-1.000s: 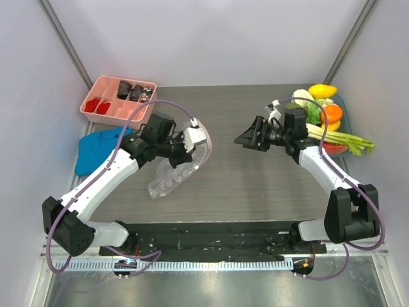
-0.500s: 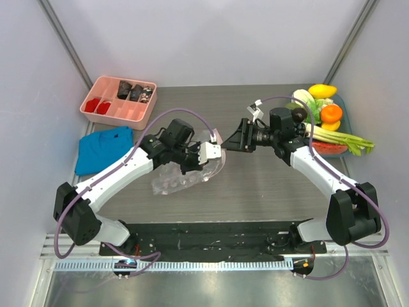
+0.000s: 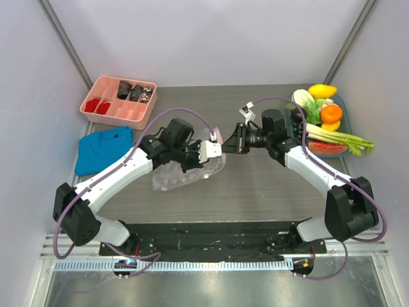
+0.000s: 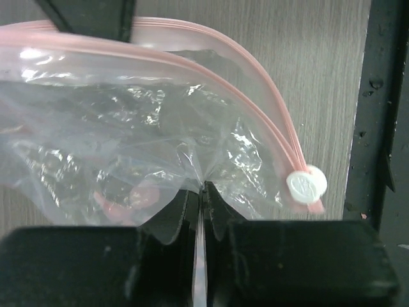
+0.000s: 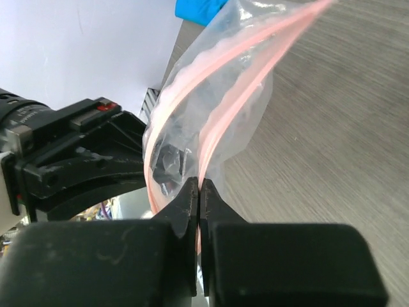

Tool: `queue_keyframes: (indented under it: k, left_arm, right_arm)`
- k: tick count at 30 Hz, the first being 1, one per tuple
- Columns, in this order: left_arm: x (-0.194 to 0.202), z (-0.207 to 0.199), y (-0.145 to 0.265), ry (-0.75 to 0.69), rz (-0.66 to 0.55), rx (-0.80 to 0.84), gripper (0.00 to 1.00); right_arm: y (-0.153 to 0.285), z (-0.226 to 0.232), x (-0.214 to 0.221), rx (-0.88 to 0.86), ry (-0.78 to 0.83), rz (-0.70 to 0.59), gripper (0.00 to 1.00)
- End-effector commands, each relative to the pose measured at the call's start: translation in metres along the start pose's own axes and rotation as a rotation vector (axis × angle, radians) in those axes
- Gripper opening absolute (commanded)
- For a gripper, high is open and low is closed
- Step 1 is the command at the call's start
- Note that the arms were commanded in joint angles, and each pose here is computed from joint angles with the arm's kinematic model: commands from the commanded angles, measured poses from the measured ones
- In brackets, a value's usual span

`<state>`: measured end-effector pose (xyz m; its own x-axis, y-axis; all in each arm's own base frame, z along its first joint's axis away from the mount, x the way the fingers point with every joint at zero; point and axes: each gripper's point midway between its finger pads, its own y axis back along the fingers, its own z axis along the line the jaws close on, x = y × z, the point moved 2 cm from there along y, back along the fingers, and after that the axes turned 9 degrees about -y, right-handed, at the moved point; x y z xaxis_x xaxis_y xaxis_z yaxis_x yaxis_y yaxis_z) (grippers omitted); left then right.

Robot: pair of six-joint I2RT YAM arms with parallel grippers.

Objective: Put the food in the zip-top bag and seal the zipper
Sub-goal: Open the zipper of the food storage bag at the center of the board.

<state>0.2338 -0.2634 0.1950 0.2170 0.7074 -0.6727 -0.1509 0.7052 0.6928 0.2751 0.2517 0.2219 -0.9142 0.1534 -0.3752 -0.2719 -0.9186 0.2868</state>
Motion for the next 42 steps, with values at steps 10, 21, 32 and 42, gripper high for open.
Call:
queue_keyframes:
  k: [10,21,32,42]
  left_arm:
    - [-0.07,0.094,0.106,0.5,-0.253,-0.531,0.87]
    - [-0.086,0.139,0.11,0.861,-0.243,-0.681,0.82]
    - [-0.098,0.123,0.072,0.797,-0.172,-0.664,0.82]
    - [-0.072,0.133,0.062,0.799,-0.066,-0.76,0.58]
  right_arm:
    - [0.023,0.041,-0.077,0.206,0.255,-0.236,0.01]
    - [0.024,0.046,-0.085,0.365,0.344,-0.332,0.01]
    - [0.009,0.069,-0.082,0.266,0.29,-0.319,0.01]
    - [0.011,0.082,-0.069,0.197,0.304,-0.275,0.01]
